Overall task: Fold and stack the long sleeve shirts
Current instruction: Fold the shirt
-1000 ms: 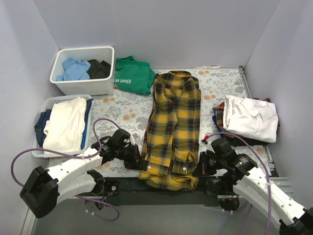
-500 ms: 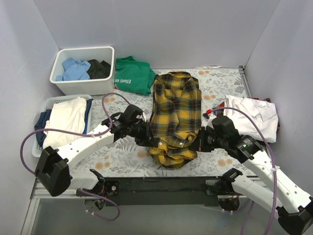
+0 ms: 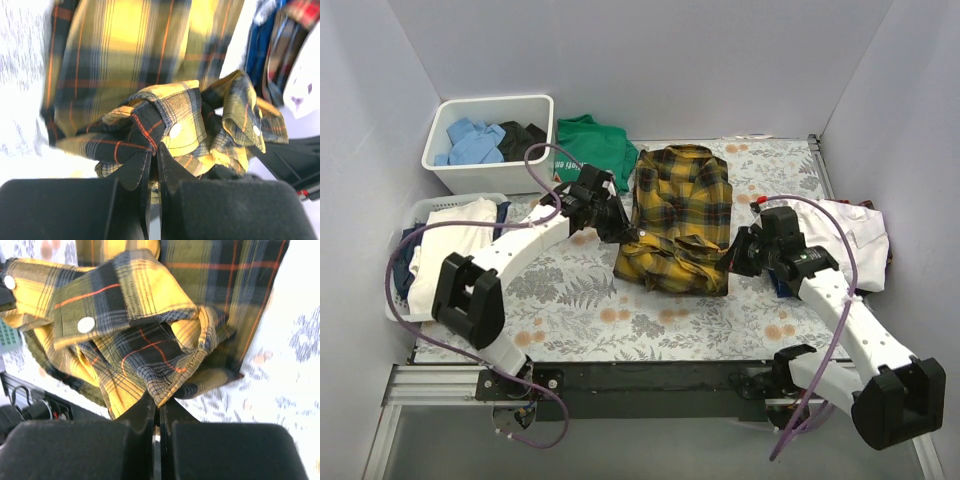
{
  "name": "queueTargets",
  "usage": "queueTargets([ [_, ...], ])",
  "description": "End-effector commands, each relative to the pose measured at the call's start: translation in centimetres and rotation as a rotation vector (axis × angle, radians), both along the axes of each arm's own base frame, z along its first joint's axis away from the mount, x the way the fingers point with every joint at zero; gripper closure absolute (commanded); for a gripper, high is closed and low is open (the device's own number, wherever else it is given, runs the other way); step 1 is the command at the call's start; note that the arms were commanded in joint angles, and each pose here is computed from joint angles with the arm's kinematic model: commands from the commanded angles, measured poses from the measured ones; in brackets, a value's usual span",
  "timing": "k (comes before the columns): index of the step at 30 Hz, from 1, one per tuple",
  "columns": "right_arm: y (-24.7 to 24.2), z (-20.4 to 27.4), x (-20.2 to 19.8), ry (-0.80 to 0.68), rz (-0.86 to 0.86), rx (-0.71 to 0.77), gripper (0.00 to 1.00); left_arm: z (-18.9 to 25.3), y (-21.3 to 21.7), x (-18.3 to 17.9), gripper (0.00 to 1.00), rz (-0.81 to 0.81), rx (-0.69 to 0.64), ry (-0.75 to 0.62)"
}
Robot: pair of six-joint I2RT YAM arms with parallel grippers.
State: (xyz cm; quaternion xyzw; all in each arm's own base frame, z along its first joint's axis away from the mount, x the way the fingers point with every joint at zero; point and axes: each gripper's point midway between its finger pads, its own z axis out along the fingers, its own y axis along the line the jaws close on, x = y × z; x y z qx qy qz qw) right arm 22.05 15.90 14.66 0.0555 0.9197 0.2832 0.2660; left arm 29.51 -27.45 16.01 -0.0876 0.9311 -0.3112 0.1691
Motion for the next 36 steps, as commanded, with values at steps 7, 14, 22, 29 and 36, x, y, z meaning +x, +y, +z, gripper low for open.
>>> queueTargets([
  [7,-0.2,1.5,9.6,-0.119,0.023,0.105,0.99,-1.2,-1.2,8.6,1.0,0.014,0.032,-0.07],
  [14,-1.0,0.0,15.2,-0.08,0.021,0.136,0.99,-2.0,-2.0,14.9,1.0,0.033,0.018,-0.093],
  [22,-0.6,-1.1,19.2,-0.026,0.017,0.199,0.73,-4.5,-2.4,19.1,0.69,0.047,0.032,-0.081],
  [29,-2.4,1.5,22.7,-0.082,-0.065,0.249,0.48,0.8,-1.8,23.6,0.45,0.074,-0.092,-0.225],
  [36,-5.2,1.3,21.3,-0.123,-0.157,0.101,0.45,4.0,0.1,22.2,0.35,0.066,-0.073,-0.325],
])
